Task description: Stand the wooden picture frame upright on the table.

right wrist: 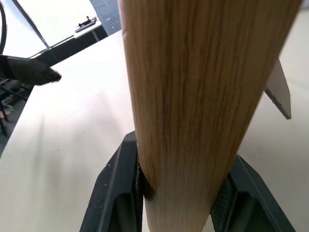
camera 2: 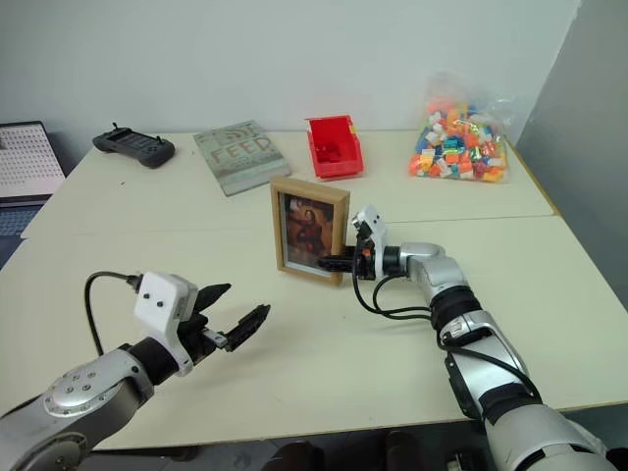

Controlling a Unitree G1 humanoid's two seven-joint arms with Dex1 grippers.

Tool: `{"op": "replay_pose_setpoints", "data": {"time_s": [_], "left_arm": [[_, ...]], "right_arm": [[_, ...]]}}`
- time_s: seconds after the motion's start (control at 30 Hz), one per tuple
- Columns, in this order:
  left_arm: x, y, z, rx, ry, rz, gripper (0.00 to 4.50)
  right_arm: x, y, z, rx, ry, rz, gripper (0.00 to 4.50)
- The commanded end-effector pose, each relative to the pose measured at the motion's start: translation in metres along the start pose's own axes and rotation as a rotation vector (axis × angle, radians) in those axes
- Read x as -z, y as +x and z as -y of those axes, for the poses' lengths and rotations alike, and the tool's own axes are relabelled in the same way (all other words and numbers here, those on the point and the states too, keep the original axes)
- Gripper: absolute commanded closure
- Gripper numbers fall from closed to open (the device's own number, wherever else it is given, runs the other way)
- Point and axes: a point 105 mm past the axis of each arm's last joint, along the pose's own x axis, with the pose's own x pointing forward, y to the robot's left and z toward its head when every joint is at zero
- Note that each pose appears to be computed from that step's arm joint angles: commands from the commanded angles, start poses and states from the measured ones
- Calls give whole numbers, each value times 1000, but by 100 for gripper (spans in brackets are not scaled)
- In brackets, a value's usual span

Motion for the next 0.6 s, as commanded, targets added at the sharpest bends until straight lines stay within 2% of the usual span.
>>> {"op": "replay_pose_setpoints", "data": {"time_s": [0.03, 0.17, 0.2, 0.23, 0.4, 0.5, 0.6], "left_arm": [[-3, -2, 3, 4, 40, 53, 0], [1, -1, 13, 34, 36, 58, 0], [1, 0, 15, 40, 32, 61, 0], [0, 1, 16, 45, 26, 65, 0], [-1, 3, 20, 108, 8, 57, 0], [-8, 5, 15, 149, -12, 51, 0], [-20, 4, -6, 178, -21, 25, 0]], "right_arm": [[0, 0, 3, 10, -4, 12, 319], [9, 0, 4, 24, 32, 16, 319], [10, -1, 4, 24, 34, 18, 249], [10, -2, 4, 26, 32, 18, 240], [17, -16, 9, 73, -22, -8, 112], [22, -39, 14, 136, -85, -62, 54], [19, -74, 19, 260, -190, -121, 5]]}}
